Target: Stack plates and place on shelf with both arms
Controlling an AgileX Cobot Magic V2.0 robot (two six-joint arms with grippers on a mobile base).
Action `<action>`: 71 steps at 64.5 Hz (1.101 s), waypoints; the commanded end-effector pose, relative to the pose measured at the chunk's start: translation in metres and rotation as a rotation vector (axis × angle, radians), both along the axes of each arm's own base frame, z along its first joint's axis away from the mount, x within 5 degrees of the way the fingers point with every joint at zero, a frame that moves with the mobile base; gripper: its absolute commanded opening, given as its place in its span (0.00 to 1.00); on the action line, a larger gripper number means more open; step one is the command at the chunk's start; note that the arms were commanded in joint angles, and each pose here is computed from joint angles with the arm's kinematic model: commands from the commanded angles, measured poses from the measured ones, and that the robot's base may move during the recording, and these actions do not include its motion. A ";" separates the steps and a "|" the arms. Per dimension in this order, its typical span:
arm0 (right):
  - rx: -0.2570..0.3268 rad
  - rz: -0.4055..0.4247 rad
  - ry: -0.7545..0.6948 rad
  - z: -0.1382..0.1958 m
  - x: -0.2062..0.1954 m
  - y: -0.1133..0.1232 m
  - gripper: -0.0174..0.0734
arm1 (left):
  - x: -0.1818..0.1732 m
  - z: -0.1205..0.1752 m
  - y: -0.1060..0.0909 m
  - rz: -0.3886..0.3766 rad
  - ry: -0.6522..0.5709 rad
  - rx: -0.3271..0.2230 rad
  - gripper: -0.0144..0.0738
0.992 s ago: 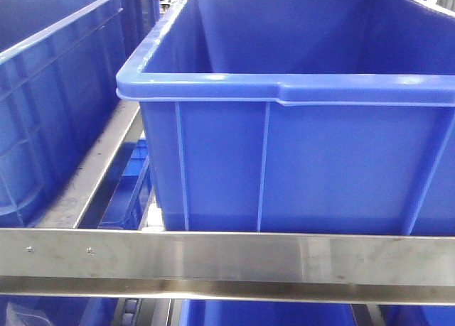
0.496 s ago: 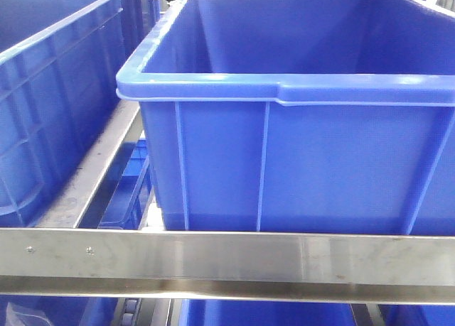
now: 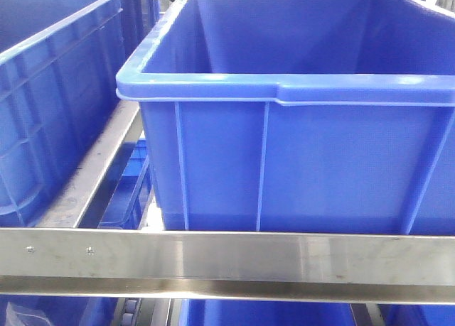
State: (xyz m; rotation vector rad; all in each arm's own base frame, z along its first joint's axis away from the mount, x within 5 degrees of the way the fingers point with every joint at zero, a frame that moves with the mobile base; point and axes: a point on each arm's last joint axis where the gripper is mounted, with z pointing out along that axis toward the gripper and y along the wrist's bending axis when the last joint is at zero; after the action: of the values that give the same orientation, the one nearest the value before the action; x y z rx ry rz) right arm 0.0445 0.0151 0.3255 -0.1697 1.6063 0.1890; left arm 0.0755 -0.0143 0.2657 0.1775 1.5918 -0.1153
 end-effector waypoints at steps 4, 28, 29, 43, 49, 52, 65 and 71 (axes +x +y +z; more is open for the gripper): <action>-0.047 -0.056 -0.128 0.010 -0.002 -0.005 0.25 | 0.001 0.017 0.001 0.009 -0.097 -0.021 0.26; -0.041 -0.115 -0.081 -0.085 0.004 -0.010 0.25 | 0.001 0.017 0.001 0.009 -0.097 -0.021 0.26; -0.030 -0.115 -0.094 -0.088 0.005 -0.010 0.25 | 0.001 0.017 0.001 0.009 -0.097 -0.021 0.26; 0.051 -0.114 -0.072 -0.125 0.011 -0.009 0.25 | 0.001 0.017 0.001 0.009 -0.097 -0.021 0.26; 0.053 -0.113 -0.081 -0.124 0.010 -0.009 0.25 | 0.001 0.017 0.001 0.009 -0.097 -0.021 0.26; 0.054 -0.113 -0.087 -0.124 0.010 -0.009 0.25 | 0.001 0.017 0.001 0.009 -0.097 -0.021 0.26; 0.052 -0.114 -0.077 -0.125 0.010 -0.009 0.25 | 0.001 0.017 0.001 0.009 -0.097 -0.021 0.26; 0.052 -0.114 -0.077 -0.125 0.010 -0.009 0.25 | 0.001 0.017 0.001 0.009 -0.097 -0.021 0.26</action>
State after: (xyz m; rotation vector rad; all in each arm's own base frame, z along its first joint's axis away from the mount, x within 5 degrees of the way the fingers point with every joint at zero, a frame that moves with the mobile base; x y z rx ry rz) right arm 0.0562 0.0067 0.1921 -0.0409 1.6367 0.1442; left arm 0.0755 -0.0143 0.2657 0.1775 1.5918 -0.1153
